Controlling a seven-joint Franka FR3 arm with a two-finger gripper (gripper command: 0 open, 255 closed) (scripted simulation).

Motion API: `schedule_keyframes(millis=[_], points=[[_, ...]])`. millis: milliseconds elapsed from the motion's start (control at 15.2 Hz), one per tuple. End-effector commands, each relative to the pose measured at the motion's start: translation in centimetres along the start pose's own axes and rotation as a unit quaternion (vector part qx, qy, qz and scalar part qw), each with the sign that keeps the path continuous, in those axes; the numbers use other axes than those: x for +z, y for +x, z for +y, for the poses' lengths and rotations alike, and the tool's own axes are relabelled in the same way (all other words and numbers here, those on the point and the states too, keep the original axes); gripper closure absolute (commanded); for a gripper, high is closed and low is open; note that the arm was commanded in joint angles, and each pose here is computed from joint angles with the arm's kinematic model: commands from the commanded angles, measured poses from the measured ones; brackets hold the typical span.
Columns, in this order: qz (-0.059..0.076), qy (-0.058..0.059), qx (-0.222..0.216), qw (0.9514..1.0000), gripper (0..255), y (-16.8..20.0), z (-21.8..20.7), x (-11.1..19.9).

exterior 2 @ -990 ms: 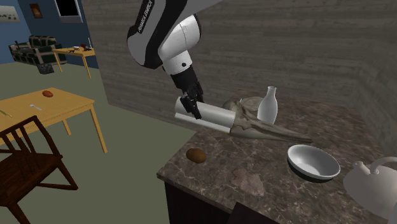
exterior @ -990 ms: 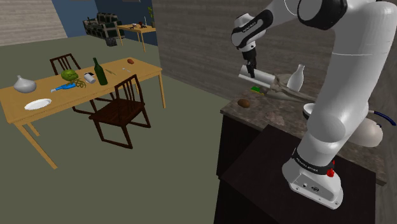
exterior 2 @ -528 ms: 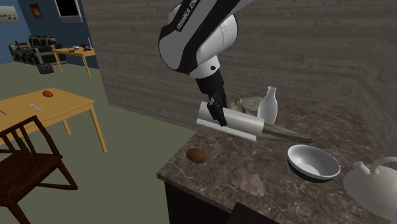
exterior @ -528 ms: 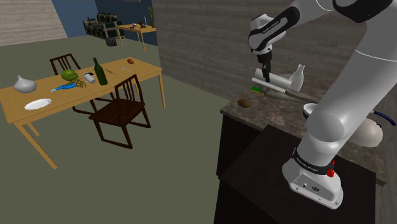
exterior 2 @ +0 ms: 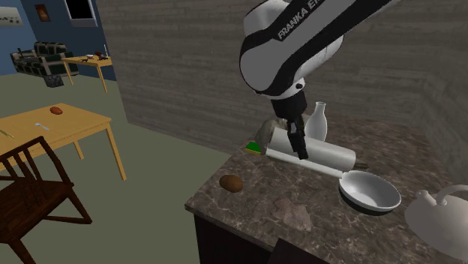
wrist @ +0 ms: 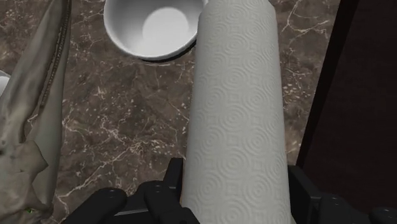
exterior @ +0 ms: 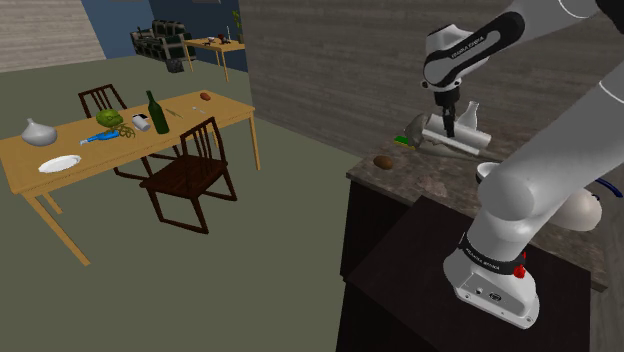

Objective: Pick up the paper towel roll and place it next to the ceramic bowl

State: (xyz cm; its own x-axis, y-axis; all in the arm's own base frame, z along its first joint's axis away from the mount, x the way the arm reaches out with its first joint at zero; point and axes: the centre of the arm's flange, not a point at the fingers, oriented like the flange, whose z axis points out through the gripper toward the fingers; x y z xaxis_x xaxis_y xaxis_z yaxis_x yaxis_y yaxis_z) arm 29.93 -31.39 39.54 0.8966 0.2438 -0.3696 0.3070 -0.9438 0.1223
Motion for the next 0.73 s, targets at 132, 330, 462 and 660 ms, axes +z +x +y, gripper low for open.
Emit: schedule_keyframes(millis=[132, 330, 462, 660], points=[[0.000, -0.001, -0.001, 1.0000, 255, -4.8, -1.8, 1.6], [0.000, -0.001, -0.001, 1.0000, 255, -8.4, -2.9, 2.8], [0.000, -0.001, -0.001, 1.0000, 255, -10.8, -3.6, 3.7], [0.000, -0.001, -0.001, 1.0000, 255, -15.2, -4.9, 5.2]])
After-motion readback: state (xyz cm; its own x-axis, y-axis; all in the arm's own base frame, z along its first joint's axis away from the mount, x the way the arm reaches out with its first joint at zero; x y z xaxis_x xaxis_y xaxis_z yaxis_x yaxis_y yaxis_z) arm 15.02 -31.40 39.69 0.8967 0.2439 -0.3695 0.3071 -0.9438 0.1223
